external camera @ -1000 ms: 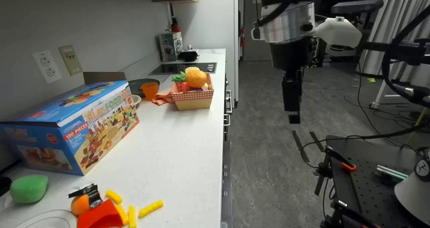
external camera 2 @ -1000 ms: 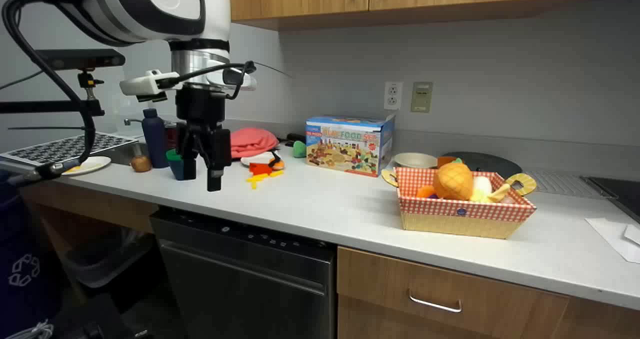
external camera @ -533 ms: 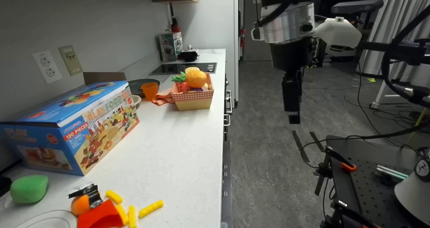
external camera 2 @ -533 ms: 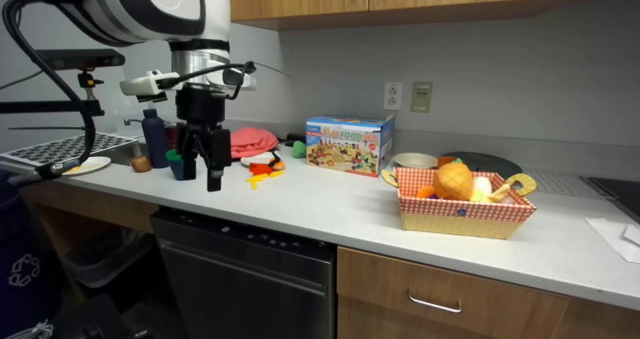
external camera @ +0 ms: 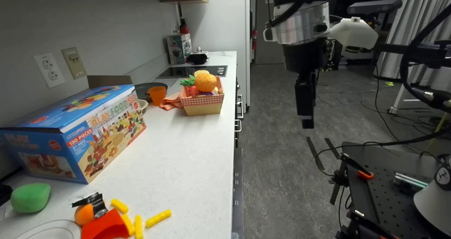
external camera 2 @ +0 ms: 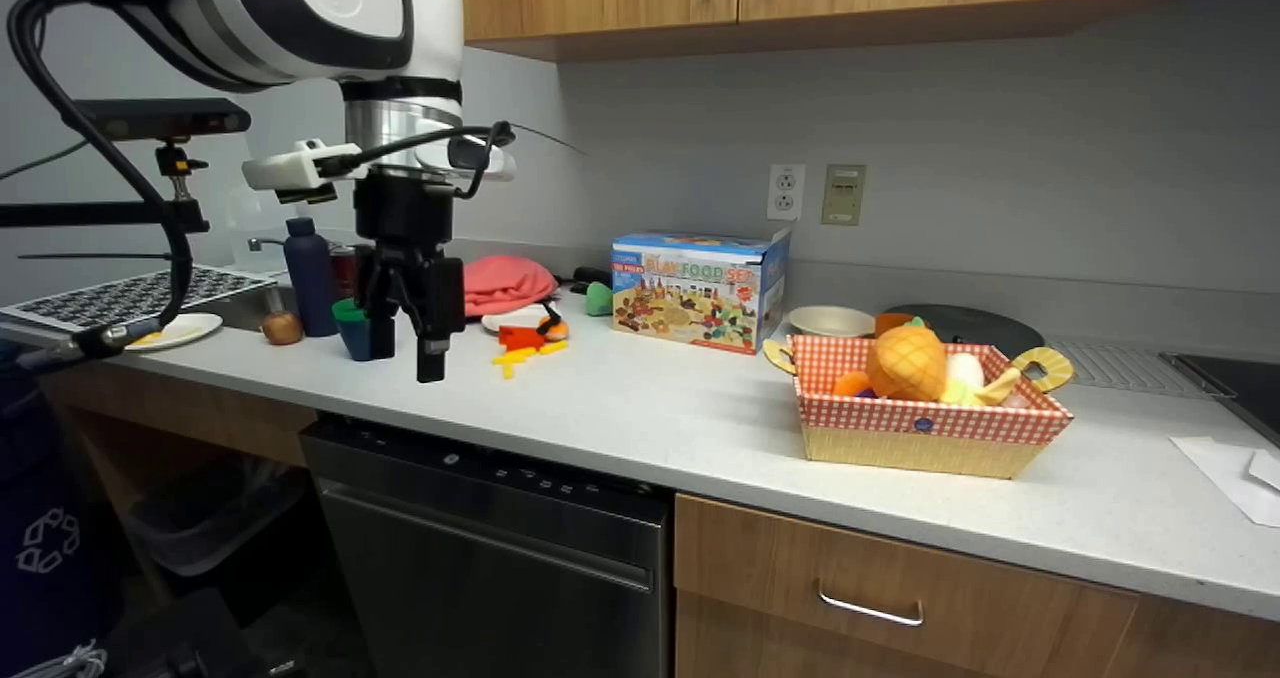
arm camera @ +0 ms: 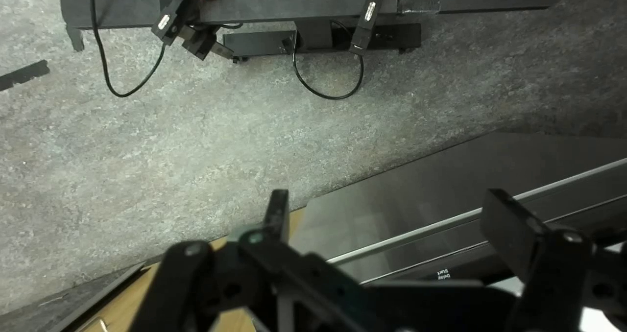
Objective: Open the drawer, put the stuffed pineapple in the drawer, then close it
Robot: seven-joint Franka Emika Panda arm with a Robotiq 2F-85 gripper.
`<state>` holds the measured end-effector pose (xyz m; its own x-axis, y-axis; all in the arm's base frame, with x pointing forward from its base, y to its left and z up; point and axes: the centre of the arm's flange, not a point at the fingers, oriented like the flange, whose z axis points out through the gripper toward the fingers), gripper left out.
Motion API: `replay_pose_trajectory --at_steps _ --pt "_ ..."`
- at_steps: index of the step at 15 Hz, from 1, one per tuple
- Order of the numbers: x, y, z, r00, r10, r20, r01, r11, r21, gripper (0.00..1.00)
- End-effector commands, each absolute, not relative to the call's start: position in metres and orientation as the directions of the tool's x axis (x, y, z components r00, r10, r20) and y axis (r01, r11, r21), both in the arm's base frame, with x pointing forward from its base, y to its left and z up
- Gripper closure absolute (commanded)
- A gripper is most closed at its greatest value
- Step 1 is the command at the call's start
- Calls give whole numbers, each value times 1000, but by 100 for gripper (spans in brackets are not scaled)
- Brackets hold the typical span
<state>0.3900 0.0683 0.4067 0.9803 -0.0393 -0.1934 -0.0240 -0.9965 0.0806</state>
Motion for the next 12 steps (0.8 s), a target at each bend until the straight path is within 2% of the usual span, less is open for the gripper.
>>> replay_pose_trajectory --at_steps 1,7,8,12 --pt "412 20 424 976 -126 -176 -123 -992 28 0" --pt "441 -87 441 894 -428 -132 -439 -895 -75 0" --pt "422 -75 438 925 -352 -142 -362 -931 -45 0" --pt "430 -91 437 901 -408 -145 -420 -905 -63 0"
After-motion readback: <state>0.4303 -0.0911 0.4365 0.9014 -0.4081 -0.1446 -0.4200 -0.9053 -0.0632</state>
